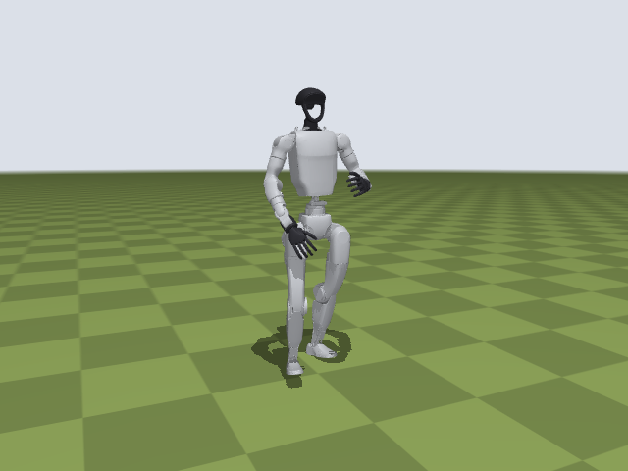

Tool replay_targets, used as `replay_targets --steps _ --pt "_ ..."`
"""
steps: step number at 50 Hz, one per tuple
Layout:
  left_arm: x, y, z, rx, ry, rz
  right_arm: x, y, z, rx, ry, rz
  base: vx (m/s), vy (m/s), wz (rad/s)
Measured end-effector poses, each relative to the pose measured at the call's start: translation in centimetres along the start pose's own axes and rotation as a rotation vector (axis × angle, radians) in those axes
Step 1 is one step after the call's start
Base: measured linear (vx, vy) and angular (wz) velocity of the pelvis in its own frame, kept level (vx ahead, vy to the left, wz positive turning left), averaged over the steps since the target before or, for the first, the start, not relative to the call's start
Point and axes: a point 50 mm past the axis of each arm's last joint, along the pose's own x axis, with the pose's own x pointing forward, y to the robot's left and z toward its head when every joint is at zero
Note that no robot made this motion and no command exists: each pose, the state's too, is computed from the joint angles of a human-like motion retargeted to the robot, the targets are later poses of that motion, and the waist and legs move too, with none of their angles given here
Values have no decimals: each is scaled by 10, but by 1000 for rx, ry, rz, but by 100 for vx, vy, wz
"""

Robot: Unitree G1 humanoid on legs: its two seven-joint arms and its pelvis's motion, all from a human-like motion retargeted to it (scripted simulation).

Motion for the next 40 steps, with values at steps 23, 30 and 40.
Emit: replay_targets --steps 23,30,40 --pt "-264 -42 -156 -219 1340 366 -49 -25 -98 173 375 -109 -30 16 23" --pt "-267 -35 -161 -224 1396 492 -13 -71 -38 120 147 -259 -43 0 -52" --pt "-210 -22 -167 -151 1231 484 9 -94 43 48 -177 -335 -42 -10 16"
